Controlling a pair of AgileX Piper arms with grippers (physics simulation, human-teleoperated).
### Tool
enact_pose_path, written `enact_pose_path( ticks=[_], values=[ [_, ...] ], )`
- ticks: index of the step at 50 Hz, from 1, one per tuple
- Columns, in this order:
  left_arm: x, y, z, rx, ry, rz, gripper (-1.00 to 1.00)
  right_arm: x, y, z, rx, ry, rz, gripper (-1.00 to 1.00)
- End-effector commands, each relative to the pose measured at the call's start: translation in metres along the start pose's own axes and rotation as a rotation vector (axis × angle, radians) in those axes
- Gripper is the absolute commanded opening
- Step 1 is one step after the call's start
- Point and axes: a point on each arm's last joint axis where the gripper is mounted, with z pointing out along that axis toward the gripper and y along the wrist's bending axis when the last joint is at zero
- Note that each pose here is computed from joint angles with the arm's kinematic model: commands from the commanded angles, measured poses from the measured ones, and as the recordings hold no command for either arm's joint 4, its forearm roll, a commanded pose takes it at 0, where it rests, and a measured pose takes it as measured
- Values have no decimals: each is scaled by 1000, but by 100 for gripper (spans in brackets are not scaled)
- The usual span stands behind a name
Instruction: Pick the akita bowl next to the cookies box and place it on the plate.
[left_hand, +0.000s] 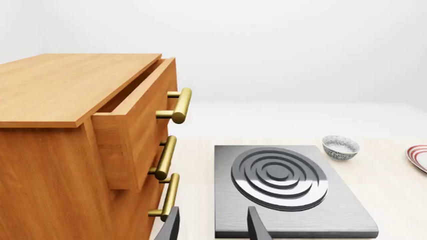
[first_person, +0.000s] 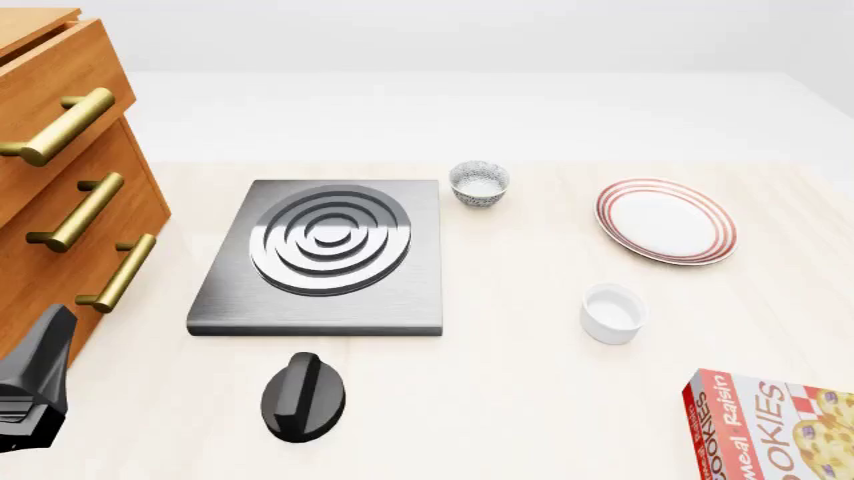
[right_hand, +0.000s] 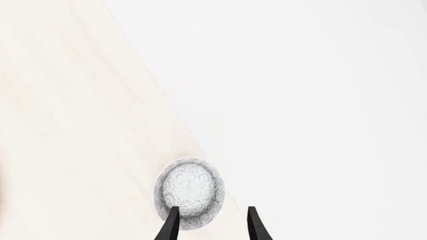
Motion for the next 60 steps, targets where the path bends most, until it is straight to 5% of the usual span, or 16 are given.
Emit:
enact_pose_path(
  ticks=[1,60],
  values=[
    [0,0,0,0,0,0,100,3,-1,11,-1,11,-5,100],
    [0,0,0,0,0,0,100,29,-9,79,-14,90,-27,100]
  ],
)
